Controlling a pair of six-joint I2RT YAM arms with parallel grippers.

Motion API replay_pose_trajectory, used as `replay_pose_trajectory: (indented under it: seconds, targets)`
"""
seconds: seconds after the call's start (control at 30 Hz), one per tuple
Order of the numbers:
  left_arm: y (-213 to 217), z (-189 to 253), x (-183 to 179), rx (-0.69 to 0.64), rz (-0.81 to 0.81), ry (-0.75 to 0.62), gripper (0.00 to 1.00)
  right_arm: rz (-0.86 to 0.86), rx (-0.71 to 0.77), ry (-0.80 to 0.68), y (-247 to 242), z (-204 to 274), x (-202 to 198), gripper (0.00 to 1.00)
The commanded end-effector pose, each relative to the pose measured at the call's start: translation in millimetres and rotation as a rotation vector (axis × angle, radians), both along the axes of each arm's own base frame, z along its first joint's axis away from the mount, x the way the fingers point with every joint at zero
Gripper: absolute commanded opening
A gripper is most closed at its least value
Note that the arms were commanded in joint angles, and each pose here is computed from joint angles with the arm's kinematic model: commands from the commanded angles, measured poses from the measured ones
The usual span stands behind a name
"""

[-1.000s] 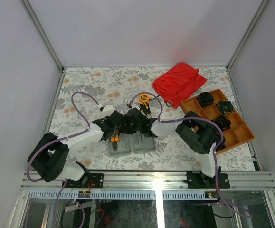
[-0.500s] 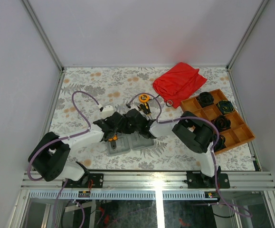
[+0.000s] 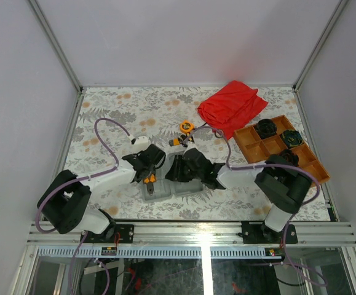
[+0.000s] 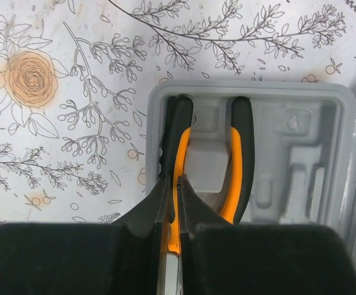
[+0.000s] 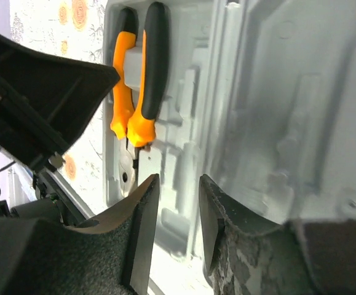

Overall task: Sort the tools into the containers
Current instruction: Place the pliers in the storage box.

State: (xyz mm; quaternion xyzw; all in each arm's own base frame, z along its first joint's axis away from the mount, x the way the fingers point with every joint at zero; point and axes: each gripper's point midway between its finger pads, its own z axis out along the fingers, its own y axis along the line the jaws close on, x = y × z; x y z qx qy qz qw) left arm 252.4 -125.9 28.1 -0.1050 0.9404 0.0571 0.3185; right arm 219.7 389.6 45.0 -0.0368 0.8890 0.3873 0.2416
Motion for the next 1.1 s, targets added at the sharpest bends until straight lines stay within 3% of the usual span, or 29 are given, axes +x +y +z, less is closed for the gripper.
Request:
replay_pose_trajectory:
  seconds: [0.0, 0.17, 0.5, 0.6, 0.9, 1.07]
  targets:
    - [-6.3, -25.2, -50.3, -0.043, -0.037, 0.237, 0.02, -0.058, -0.029, -0.087, -32.2, 18.1, 6.3, 0.41]
    - [-10.9, -9.9, -47.8, -0.081, -0.045, 0.205, 0.06, -0.138, -0.087, -0.128, -76.2, 18.4, 4.3, 0.44]
    - [-16.8, 62.9, -36.2, -0.224, -0.07, -0.002, 0.4, -0.275, -0.271, -0.24, -146.5, 30.5, 6.9, 0.55]
    - [-20.6, 86.2, -35.1, -0.285, -0.089, -0.065, 0.42, -0.294, -0.349, -0.269, -165.6, 28.4, 10.2, 0.57]
    - [-53.1, 191.9, -49.1, -0.766, -0.19, -0.363, 0.62, -0.107, -0.328, -0.215, -152.4, 5.2, -3.8, 0.59]
    - [-59.0, 230.5, -54.3, -0.851, -0.227, -0.407, 0.71, -0.046, -0.3, -0.121, -139.8, -15.0, -17.9, 0.57]
